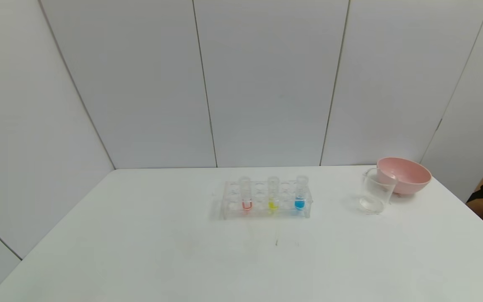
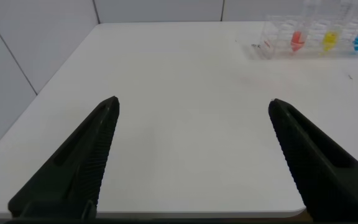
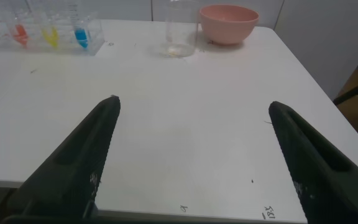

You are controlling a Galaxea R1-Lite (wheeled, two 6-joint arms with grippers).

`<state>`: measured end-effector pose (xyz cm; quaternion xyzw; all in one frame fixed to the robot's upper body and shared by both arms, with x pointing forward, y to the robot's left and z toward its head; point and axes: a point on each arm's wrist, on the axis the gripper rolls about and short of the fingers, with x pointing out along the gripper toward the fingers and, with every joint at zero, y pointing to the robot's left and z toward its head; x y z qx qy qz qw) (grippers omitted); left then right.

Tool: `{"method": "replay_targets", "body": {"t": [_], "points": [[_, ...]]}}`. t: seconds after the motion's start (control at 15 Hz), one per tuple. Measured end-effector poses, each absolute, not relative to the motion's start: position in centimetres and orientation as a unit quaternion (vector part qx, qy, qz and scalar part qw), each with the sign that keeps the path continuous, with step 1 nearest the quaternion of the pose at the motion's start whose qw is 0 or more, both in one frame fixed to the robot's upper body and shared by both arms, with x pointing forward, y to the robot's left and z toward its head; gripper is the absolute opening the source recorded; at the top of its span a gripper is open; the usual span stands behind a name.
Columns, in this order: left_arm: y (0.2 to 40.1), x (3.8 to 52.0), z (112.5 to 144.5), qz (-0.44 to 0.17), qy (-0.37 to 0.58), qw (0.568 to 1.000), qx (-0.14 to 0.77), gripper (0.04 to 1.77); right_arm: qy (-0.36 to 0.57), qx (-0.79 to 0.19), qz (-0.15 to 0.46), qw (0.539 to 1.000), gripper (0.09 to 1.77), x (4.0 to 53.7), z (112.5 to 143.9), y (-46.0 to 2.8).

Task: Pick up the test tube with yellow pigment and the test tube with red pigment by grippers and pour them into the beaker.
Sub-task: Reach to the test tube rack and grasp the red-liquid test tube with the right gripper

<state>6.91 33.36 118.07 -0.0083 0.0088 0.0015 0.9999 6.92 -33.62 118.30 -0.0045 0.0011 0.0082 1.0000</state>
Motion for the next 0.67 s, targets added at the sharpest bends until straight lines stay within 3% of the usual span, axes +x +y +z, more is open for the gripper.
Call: {"method": "replay_targets", "body": {"t": [0.67], "points": [[33.36, 6.91, 118.07, 0.001, 0.009, 1.0, -0.008, 1.72, 0.0, -0.004, 0.008, 1.0, 1.71, 6.92, 118.33, -33.62]]}}
